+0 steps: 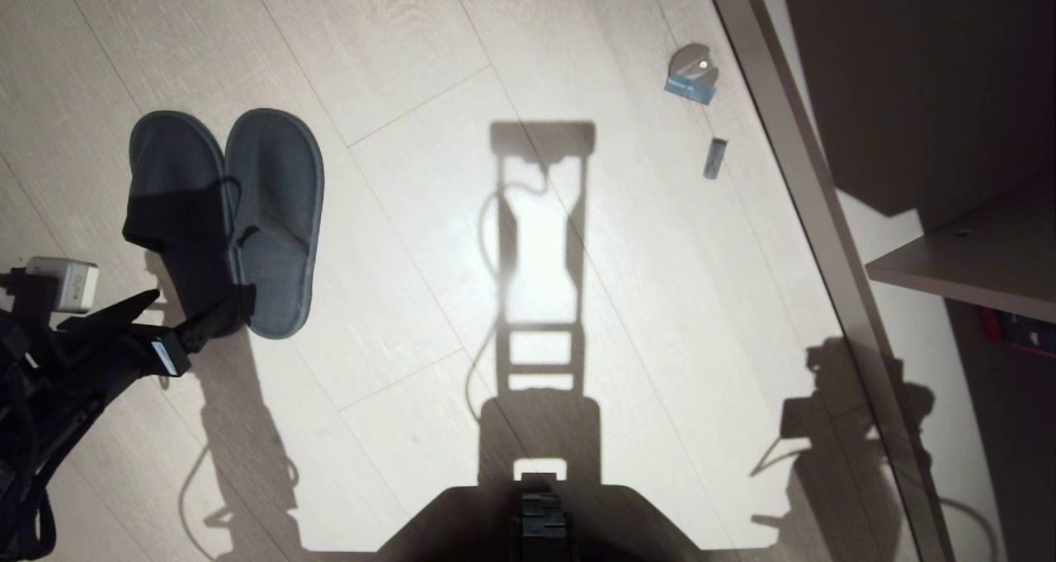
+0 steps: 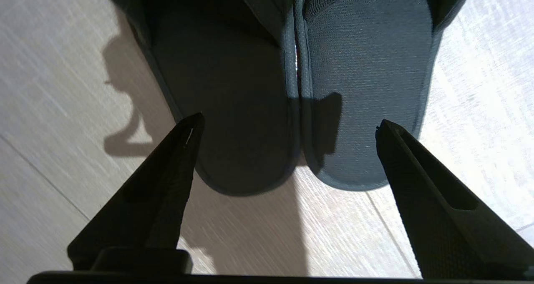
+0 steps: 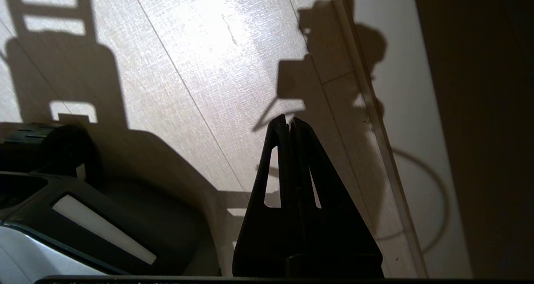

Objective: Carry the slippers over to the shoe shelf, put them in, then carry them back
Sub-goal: Pick up the slippers on the floor

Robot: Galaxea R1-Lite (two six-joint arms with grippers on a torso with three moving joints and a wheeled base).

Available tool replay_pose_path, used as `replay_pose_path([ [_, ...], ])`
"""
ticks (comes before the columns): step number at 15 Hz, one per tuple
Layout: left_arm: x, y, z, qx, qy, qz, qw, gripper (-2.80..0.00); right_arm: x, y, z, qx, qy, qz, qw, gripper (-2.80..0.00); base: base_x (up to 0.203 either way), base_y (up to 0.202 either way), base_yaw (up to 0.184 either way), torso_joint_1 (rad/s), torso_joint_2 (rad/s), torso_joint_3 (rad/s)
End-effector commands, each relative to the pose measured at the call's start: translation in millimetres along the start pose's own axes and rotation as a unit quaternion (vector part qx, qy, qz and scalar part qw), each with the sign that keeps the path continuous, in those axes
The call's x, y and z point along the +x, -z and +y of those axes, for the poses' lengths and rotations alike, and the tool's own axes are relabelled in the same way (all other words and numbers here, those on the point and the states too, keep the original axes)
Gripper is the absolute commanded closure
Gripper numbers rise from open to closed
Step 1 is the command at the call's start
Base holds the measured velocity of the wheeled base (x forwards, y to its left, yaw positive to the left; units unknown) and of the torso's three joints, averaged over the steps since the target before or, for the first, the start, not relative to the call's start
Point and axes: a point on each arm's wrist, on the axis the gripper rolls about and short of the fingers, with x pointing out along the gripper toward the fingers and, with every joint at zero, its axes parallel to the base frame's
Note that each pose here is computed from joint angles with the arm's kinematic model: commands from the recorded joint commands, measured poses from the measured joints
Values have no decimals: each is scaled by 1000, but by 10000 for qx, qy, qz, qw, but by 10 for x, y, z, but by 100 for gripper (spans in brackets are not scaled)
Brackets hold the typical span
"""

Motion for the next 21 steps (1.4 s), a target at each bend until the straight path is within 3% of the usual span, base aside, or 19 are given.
replay_pose_path([
  [1,120,34,43,230,24,-51,9997,-280,0,3,0,-2,-3,7,10000,0,0,0,0,0,0,0],
  [5,278,-69,138,640,-28,-366,9973,-280,-1,-2,0,-2,-3,-1,10000,0,0,0,0,0,0,0],
  [12,509,-221,210,871,-22,-813,9929,-280,0,1,0,-56,-13,4,10000,0,0,0,0,0,0,0],
  [14,540,-260,186,840,23,-898,9924,-280,-1,-2,1,-63,-18,-2,10000,0,0,0,0,0,0,0],
  [17,546,-308,55,433,245,-960,9941,-280,-1,-2,1,-63,-18,-2,10000,0,0,0,0,0,0,0],
  [21,588,-345,42,360,286,-1051,9934,-280,0,2,1,-63,-18,5,10000,0,0,0,0,0,0,0],
])
